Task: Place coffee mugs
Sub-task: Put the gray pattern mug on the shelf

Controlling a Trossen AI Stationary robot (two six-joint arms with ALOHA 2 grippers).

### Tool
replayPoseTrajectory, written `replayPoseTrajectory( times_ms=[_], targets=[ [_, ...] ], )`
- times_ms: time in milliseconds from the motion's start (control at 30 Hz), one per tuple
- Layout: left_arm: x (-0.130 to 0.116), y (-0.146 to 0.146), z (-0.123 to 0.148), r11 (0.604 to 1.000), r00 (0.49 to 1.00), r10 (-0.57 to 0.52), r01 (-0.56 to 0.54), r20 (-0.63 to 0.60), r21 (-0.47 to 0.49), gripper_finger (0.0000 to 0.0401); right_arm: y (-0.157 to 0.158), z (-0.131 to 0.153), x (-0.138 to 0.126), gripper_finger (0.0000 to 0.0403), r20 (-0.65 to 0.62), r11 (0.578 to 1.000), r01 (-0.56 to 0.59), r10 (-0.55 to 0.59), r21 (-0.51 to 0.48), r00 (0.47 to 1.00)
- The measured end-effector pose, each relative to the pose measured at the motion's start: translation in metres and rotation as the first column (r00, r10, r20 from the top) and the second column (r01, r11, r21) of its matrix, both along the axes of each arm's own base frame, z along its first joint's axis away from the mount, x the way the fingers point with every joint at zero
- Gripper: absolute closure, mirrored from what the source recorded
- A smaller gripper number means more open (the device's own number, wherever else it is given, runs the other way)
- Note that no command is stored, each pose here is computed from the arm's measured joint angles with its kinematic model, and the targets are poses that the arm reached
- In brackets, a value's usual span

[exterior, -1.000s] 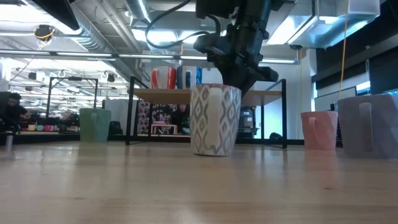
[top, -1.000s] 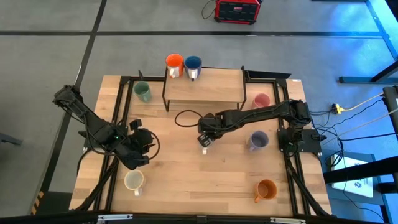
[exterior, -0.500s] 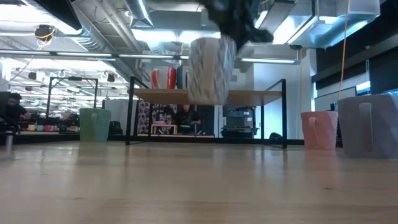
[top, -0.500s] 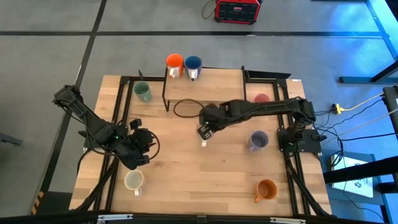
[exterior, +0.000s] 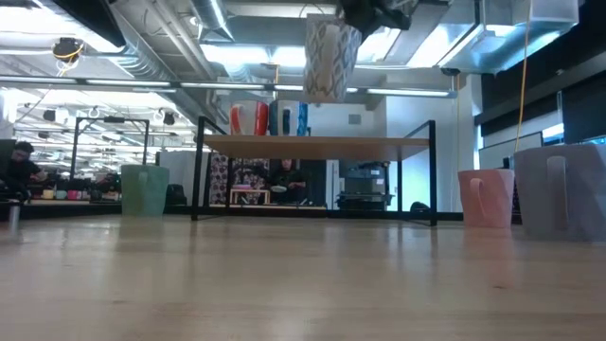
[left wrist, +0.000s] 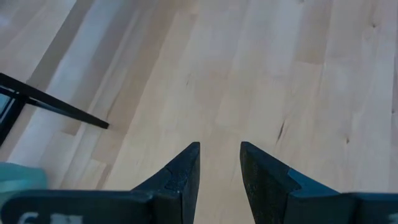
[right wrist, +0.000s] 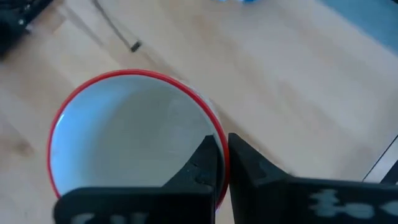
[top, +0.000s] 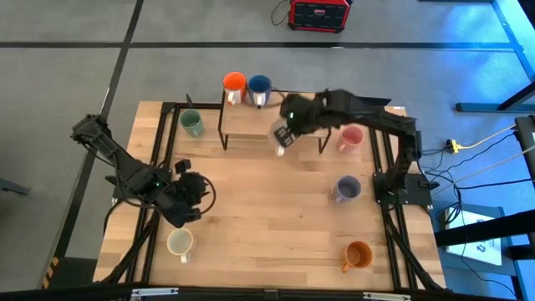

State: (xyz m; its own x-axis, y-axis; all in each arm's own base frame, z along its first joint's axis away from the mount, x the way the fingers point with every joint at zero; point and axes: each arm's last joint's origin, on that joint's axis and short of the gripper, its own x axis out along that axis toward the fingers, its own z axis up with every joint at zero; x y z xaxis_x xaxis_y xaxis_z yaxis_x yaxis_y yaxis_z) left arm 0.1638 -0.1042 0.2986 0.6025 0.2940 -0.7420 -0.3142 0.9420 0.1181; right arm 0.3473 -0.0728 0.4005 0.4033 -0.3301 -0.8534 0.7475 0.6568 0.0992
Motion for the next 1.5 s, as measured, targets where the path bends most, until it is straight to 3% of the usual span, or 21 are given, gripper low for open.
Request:
replayPoseTrajectory(
  times_ms=[467, 700, 1000, 1500],
  targets=[
    [0.010, 0.018, -0.001, 0.995, 0.995, 0.085, -0.088, -0.047, -0.056, 0.0292, -0.120, -0.009, -0.028, 0.0401, -0.044, 0.998, 0.054, -0.054, 0.011, 0.998],
    [0.013, 0.026, -0.002, 0.993, 0.993, 0.106, -0.109, -0.060, -0.039, 0.0292, -0.165, -0.017, -0.035, 0.0401, 0.040, 0.997, 0.071, -0.072, 0.012, 0.997],
    [0.015, 0.031, -0.002, 0.993, 0.991, 0.113, -0.115, -0.069, -0.028, 0.0292, -0.187, -0.041, -0.025, 0.0400, 0.029, 0.998, 0.026, -0.028, 0.057, 0.999],
    [0.016, 0.031, -0.001, 0.993, 0.991, 0.115, -0.117, -0.068, -0.028, 0.0292, -0.192, -0.047, -0.018, 0.0394, 0.056, 0.999, 0.011, -0.014, 0.042, 0.998]
  ],
)
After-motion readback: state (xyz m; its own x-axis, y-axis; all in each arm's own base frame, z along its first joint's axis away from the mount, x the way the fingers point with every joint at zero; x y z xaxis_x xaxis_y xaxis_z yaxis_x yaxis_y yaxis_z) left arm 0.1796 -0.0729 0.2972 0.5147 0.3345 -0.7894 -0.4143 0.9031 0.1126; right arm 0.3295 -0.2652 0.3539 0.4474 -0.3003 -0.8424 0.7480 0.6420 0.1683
